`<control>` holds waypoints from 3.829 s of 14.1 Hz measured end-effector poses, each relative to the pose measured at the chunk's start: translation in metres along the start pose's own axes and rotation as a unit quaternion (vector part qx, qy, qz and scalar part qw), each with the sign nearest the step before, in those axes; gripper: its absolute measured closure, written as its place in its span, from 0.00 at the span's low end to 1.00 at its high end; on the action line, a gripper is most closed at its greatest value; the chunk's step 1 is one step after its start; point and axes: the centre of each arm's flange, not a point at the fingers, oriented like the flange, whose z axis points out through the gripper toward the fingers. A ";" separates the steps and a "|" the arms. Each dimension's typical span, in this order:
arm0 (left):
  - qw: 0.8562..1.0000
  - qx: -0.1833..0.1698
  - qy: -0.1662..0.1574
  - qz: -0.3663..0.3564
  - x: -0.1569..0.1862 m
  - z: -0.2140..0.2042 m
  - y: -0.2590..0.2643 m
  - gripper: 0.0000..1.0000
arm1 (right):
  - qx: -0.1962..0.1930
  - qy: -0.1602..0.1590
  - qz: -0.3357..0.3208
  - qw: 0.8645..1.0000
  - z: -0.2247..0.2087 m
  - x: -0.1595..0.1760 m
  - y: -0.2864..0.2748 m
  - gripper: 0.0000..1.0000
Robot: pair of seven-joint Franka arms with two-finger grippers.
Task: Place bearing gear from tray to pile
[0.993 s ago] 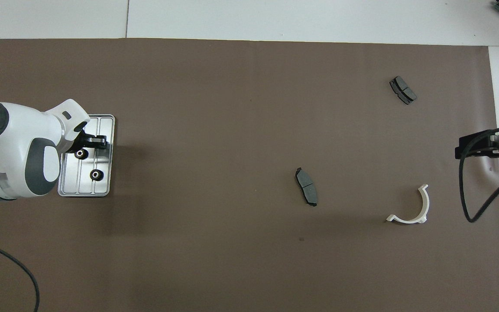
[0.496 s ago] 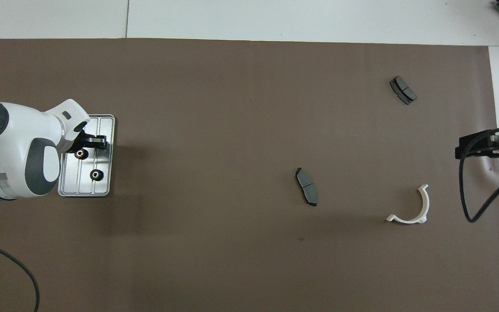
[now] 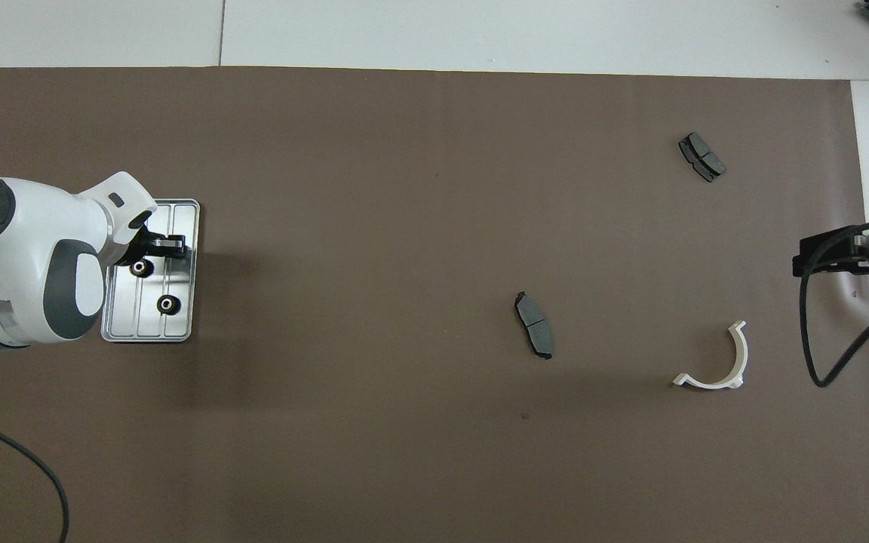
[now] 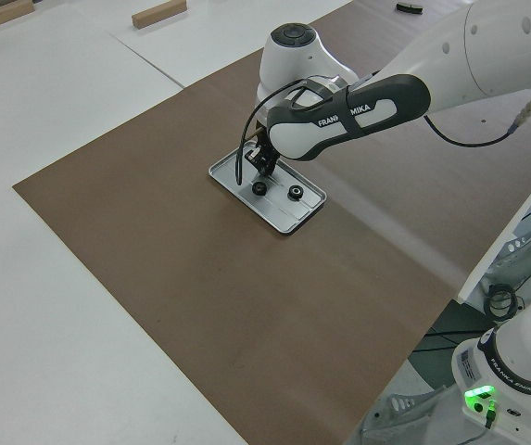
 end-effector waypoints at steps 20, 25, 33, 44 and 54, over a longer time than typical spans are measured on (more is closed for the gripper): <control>0.977 -0.009 -0.040 -0.207 -0.019 -0.051 0.315 0.75 | 0.004 0.030 -0.018 0.999 0.080 0.025 -0.024 0.00; 0.973 -0.013 -0.032 -0.227 -0.057 -0.029 0.394 0.75 | 0.013 0.035 -0.021 0.999 0.128 0.058 -0.039 0.00; 0.974 -0.009 -0.020 -0.226 -0.051 -0.006 0.396 0.44 | 0.029 0.051 -0.011 0.998 0.171 0.073 -0.117 0.00; 0.985 0.032 -0.018 -0.166 0.040 -0.087 0.165 0.00 | 0.053 0.062 0.001 0.997 0.198 0.028 -0.264 0.00; 0.999 0.038 -0.010 -0.028 0.013 -0.048 -0.035 0.00 | 0.040 0.077 -0.035 0.996 0.292 -0.039 -0.399 0.00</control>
